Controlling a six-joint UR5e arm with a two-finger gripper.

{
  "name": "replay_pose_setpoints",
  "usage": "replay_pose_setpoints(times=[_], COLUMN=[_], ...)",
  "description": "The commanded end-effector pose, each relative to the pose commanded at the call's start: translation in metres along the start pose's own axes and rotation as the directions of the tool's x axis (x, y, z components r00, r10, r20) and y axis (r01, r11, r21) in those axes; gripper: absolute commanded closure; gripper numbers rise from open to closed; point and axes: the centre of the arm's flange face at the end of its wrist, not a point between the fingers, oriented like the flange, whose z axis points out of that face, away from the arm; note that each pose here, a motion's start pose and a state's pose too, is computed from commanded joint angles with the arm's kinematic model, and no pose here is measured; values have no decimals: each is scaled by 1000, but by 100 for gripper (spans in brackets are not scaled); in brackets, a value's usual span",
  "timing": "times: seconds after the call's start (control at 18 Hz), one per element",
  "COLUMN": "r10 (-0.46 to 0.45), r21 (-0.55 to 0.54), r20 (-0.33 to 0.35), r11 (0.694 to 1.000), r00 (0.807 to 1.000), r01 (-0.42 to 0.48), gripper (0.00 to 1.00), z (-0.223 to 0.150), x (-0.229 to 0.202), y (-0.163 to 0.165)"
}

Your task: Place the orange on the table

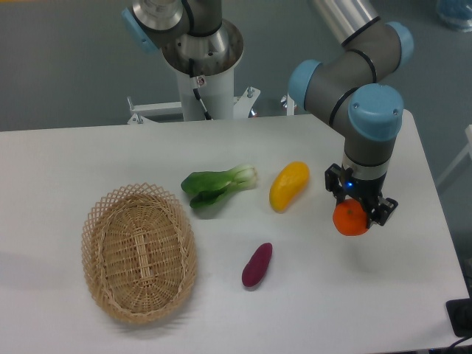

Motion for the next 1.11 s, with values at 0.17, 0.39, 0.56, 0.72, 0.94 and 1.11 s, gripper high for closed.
replay_pose_setpoints(times=[0.17, 0.39, 0.56, 0.72, 0.94, 1.11], r10=[-2, -6, -8, -9, -55, -62], r21=[5, 5, 4, 5, 1, -7], r20=[1, 1, -2, -5, -25, -44], r11=[1000, 1000, 1000, 1000, 998, 998], r00=[1000, 1000, 1000, 1000, 998, 997], r01=[2, 6, 8, 9, 55, 62], gripper=[69, 69, 70, 69, 69, 69], z=[-1, -1, 1, 3, 17, 30], x=[0, 0, -1, 0, 7, 11], y=[-1, -1, 0, 0, -1, -6])
